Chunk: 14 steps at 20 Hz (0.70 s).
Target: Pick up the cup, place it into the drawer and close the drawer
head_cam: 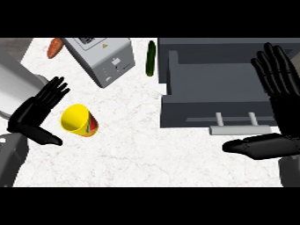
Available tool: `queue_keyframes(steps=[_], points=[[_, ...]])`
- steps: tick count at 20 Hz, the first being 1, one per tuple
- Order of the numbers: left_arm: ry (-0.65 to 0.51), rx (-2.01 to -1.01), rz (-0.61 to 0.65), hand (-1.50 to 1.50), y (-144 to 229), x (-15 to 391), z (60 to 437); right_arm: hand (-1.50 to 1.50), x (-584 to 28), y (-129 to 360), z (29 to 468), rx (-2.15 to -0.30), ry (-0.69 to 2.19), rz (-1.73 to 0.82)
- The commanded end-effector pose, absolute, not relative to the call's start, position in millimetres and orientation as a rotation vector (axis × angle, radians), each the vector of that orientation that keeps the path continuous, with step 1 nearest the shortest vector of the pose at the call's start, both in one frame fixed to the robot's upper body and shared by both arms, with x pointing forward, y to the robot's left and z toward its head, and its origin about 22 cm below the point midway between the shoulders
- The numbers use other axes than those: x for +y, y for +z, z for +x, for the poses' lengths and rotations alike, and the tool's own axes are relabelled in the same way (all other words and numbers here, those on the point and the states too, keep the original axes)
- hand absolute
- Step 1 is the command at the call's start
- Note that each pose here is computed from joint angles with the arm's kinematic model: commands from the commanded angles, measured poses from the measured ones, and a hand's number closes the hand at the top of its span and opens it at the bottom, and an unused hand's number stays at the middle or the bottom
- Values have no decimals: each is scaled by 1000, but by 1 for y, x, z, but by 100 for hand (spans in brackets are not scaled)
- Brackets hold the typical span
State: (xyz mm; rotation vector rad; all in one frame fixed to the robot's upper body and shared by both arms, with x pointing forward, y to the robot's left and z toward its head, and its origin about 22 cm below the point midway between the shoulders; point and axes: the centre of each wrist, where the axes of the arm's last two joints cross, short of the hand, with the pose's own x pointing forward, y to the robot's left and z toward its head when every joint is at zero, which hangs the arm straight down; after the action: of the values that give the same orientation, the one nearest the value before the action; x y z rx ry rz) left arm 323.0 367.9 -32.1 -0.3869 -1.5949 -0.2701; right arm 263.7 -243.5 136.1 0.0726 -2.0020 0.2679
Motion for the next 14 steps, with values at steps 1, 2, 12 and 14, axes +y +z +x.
queue_keyframes(steps=[1, 2, 12, 14], points=[[-293, -1596, -394, -150, -66, 372, 308, -150, -239, 153, 275, -1998, 250, 81], [-270, -1562, -395, -150, -59, 385, 313, -150, -226, 130, 257, -2016, 258, 93], [-263, -1594, -333, -150, -87, 372, 303, -150, -246, 155, 271, -2023, 278, 87], [-278, -1598, -328, -150, -97, 370, 292, -150, -250, 147, 267, -2027, 280, 106]])
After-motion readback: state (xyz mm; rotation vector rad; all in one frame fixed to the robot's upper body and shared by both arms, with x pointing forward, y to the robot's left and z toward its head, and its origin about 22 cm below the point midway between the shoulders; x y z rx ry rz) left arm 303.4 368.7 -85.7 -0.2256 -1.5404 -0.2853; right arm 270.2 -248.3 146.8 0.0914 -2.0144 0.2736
